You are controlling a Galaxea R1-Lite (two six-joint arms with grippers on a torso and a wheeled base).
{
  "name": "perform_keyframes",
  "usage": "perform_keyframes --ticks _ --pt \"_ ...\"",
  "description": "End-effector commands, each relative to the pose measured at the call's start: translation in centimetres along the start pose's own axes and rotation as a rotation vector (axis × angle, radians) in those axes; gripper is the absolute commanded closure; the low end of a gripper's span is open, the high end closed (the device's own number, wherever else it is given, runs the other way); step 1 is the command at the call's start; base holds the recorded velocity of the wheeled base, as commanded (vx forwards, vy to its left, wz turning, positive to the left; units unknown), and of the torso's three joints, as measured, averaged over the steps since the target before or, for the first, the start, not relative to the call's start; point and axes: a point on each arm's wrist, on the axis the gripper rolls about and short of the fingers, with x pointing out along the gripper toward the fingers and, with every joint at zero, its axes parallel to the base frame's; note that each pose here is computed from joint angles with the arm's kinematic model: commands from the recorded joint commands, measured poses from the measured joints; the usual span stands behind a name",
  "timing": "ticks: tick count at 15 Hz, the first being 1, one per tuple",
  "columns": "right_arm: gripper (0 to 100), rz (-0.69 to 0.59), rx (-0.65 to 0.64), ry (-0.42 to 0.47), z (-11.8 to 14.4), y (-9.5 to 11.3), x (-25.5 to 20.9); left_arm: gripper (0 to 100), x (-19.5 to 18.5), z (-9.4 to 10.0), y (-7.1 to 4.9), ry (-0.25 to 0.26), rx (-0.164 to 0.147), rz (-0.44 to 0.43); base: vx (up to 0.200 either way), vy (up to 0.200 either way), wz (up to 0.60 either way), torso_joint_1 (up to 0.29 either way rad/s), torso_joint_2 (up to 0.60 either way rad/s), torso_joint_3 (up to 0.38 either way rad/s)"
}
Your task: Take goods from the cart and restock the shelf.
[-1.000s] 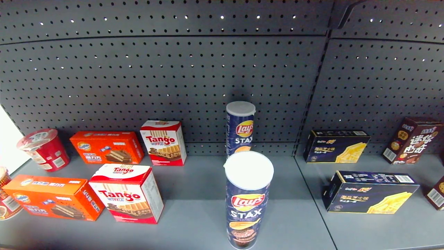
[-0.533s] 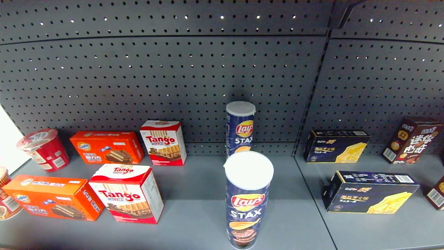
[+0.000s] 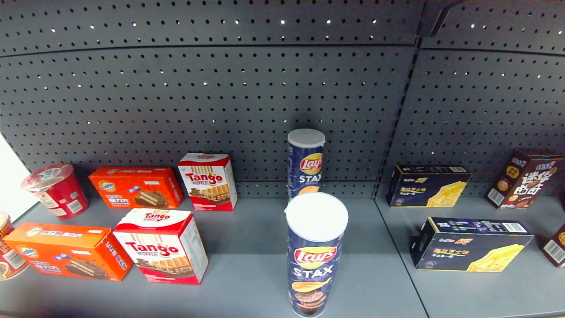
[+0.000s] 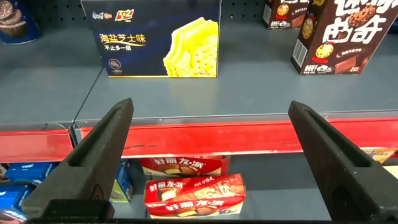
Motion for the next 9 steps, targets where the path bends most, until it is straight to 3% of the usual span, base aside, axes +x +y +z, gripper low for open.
perform_keyframes --ticks 1,9 --pt "0 -0.001 0.000 -0.002 0.00 0.00 -0.01 0 -0.18 -0.06 0.00 -0.025 0.000 -0.001 0.000 0.000 0.00 0.000 0.00 0.000" --pt "0 0.000 -0.002 0.000 0.00 0.00 0.00 0 -0.18 -0.06 0.00 -0.025 0.000 -0.001 0.000 0.000 0.00 0.000 0.00 0.000"
